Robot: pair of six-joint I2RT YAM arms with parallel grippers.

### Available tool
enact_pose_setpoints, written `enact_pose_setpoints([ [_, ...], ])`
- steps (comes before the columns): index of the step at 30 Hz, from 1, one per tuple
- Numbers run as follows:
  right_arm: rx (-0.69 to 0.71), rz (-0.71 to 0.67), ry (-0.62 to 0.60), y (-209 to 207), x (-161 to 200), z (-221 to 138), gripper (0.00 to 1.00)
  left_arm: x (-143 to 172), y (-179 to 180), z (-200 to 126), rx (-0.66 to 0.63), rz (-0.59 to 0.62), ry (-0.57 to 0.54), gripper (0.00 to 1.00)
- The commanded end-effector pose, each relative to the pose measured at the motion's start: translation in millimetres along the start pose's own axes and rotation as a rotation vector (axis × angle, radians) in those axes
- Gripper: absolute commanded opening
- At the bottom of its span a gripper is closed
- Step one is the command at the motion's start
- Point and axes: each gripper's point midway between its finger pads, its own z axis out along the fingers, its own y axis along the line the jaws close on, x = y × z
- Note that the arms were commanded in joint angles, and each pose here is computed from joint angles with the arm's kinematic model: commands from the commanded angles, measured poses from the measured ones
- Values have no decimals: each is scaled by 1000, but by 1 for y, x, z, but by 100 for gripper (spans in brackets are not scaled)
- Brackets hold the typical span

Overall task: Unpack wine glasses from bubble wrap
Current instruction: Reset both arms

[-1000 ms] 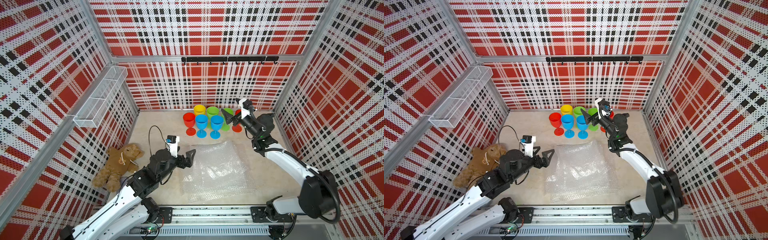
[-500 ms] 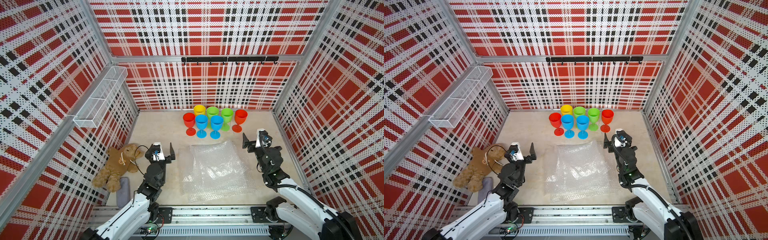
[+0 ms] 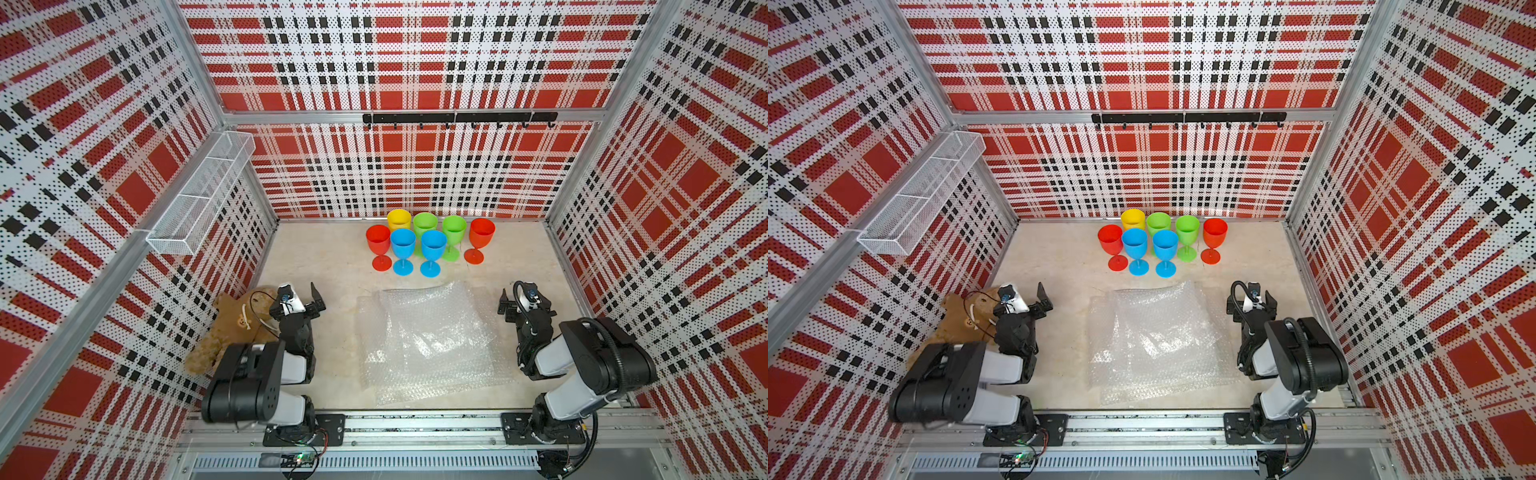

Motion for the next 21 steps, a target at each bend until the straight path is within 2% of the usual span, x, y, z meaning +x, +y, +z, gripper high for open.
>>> enact_pose_setpoints([
  [1,-153,-2,-110,25,-40,13,100,-31,3,-1,-61,-75,-122,98],
  [2,-162,-4,-108,27,-40,14,100,-20,-7,17,-62,-29,-33,98],
  [3,-145,3,-74,24,-35,18,100,-20,-14,27,-74,-4,-21,98],
  [5,-145,21,-55,21,-35,27,100,-30,-15,20,-44,-24,-91,98],
  [8,-107,56,-21,12,-32,33,100,-28,-15,21,-49,-15,-85,98],
  [21,-104,62,-29,10,-33,32,100,-30,-15,16,-48,-21,-97,98],
])
